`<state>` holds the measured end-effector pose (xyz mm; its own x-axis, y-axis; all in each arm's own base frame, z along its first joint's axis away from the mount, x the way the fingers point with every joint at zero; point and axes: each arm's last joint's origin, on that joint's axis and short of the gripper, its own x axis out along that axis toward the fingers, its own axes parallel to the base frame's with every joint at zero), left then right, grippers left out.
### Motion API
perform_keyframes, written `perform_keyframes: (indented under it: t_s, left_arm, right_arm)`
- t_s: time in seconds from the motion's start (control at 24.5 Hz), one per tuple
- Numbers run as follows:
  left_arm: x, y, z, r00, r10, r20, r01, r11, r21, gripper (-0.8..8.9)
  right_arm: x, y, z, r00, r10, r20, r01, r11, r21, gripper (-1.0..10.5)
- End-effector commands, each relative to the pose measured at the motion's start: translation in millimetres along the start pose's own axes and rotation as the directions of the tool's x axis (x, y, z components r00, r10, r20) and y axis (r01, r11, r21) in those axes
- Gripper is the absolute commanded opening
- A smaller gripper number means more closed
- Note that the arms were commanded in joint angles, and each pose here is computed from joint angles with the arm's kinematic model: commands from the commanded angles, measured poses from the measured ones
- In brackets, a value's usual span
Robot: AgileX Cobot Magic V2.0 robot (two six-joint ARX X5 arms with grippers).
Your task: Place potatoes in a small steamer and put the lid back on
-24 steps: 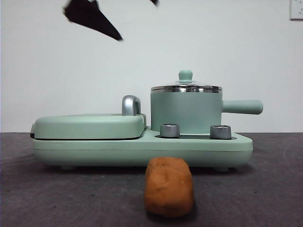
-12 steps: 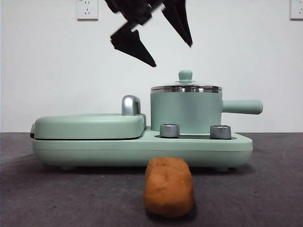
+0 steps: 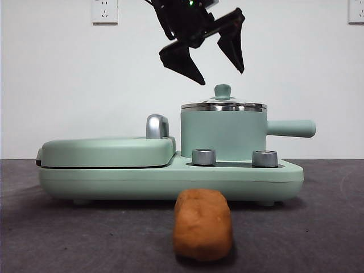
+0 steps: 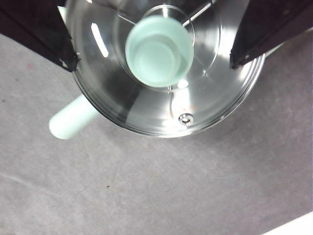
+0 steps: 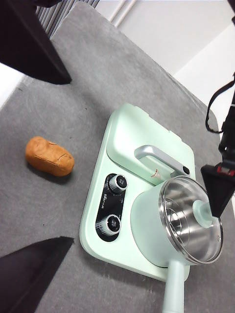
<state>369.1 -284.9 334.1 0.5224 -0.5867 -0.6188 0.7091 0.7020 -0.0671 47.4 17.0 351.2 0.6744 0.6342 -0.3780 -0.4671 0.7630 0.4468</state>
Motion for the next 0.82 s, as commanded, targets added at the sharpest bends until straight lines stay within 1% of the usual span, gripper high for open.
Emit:
perform_keyframes:
  t_s: [0.04,0.12,0.16,0.41,0.45,0.53,0.57,0.61,0.69,0.74,0.78,0.82]
  left_arm:
    - [11.7,-3.1,1.8,1.000,0.000,0.011,0.000,0.999,0.048,4.77]
    - [15.7,-3.8,0.1,1.000,-0.002,0.003,0.002,0.995,0.102,4.24]
    - [16.4,-3.7,-0.3,1.000,-0.002,0.001,0.002,0.992,0.123,4.24]
    - [30.1,-4.4,-7.4,0.999,-0.007,-0.032,0.011,0.992,0.123,4.23]
    - [32.2,-4.7,-8.5,0.999,-0.008,-0.037,0.013,0.992,0.122,4.10]
    - [36.5,-6.0,-10.7,0.999,-0.011,-0.046,0.017,0.992,0.124,3.33]
    - [37.6,-6.4,-11.2,0.999,-0.012,-0.049,0.018,0.992,0.124,3.29]
    - [39.4,-7.1,-12.1,0.999,-0.014,-0.053,0.020,0.992,0.125,2.97]
    - [40.3,-7.2,-12.6,0.998,-0.014,-0.055,0.021,0.992,0.125,1.80]
    - [40.3,-7.2,-12.5,0.998,-0.014,-0.053,0.021,0.992,0.125,1.45]
    - [40.3,-7.2,-12.2,0.999,-0.014,-0.051,0.020,0.992,0.126,1.33]
    - [40.3,-7.0,-12.2,0.999,-0.014,-0.050,0.020,0.992,0.125,1.01]
  right_arm:
    - [-2.2,2.6,4.3,1.000,0.002,0.016,-0.001,0.999,-0.034,5.0]
    - [-2.2,2.5,4.3,1.000,-0.002,0.017,0.003,0.999,-0.050,5.0]
    - [-2.2,2.4,4.3,1.000,-0.004,0.017,0.004,0.999,-0.053,5.0]
    - [-2.2,1.9,4.4,1.000,-0.021,0.020,0.022,0.998,-0.055,5.0]
    - [-2.2,1.9,4.4,1.000,-0.021,0.019,0.022,0.998,-0.055,5.0]
    - [-2.2,1.9,4.4,1.000,-0.021,0.019,0.022,0.998,-0.055,5.0]
    - [-2.2,1.9,4.4,1.000,-0.021,0.019,0.022,0.998,-0.055,5.0]
    - [-2.2,1.9,4.4,1.000,-0.021,0.019,0.022,0.998,-0.055,5.0]
    - [-2.2,1.9,4.4,1.000,-0.021,0.019,0.022,0.998,-0.054,5.0]
    - [-2.2,1.9,4.3,1.000,-0.021,0.019,0.022,0.998,-0.054,5.0]
    - [-2.2,1.9,4.3,1.000,-0.021,0.019,0.022,0.998,-0.054,5.0]
    - [-2.2,1.9,4.3,1.000,-0.021,0.019,0.022,0.998,-0.054,5.0]
